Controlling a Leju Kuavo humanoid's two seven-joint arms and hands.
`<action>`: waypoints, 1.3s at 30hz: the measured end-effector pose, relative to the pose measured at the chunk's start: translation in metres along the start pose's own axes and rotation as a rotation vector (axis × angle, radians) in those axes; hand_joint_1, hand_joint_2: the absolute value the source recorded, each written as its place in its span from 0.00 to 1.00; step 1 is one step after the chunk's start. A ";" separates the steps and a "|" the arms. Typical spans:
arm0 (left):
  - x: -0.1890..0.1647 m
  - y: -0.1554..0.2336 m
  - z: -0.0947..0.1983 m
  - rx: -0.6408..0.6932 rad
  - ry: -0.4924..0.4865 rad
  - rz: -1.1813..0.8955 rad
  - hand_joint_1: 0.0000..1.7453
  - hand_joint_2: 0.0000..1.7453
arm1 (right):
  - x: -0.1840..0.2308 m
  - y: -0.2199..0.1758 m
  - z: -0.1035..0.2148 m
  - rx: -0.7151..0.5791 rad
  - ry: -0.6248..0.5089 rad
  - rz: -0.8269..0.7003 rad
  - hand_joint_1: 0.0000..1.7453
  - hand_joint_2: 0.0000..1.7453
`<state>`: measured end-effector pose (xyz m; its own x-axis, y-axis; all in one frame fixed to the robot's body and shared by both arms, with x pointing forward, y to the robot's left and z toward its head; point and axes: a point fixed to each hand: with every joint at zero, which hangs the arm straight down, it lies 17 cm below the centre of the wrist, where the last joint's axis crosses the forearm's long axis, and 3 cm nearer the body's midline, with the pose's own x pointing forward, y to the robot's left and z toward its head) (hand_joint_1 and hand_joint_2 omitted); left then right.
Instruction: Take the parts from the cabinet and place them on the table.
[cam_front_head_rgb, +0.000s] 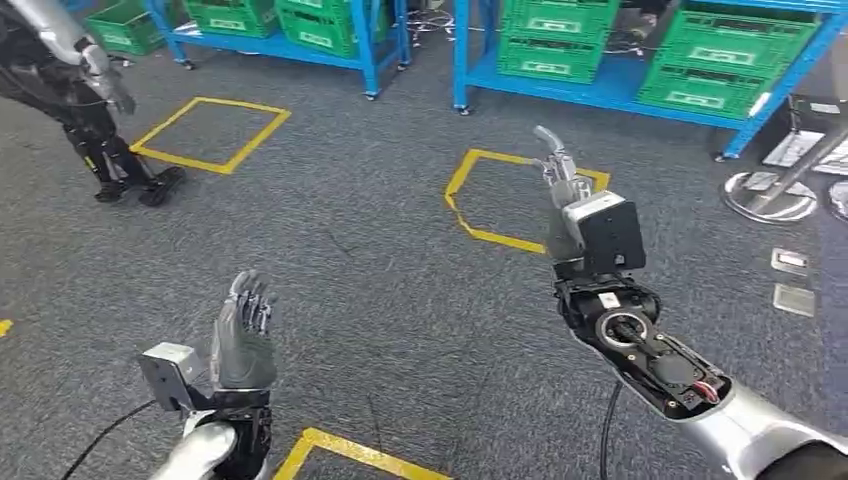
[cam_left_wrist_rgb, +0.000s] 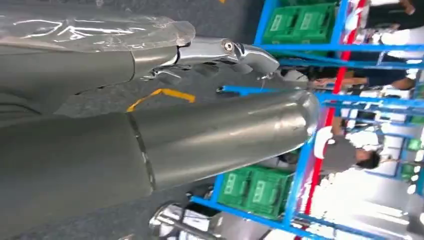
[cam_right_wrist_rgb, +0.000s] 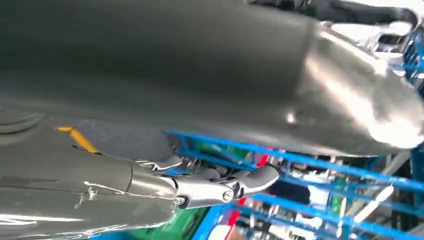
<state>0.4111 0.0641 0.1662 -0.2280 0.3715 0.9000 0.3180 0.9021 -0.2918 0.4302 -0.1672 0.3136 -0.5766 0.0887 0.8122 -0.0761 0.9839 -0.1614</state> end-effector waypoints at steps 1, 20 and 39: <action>-0.001 0.001 0.001 0.002 0.002 -0.001 0.00 0.00 | -0.001 0.000 0.001 0.000 0.002 0.000 0.00 0.00; 0.001 0.001 -0.003 0.012 -0.004 -0.003 0.00 0.00 | 0.001 -0.003 -0.001 0.003 0.001 0.001 0.00 0.00; 0.001 0.007 -0.004 0.022 0.007 -0.004 0.00 0.00 | 0.008 -0.009 -0.009 -0.011 -0.012 -0.014 0.00 0.00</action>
<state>0.4169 0.0698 0.1664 -0.2224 0.3664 0.9035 0.2969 0.9082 -0.2952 0.4332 -0.1743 0.3263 -0.5852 0.0735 0.8075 -0.0749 0.9867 -0.1441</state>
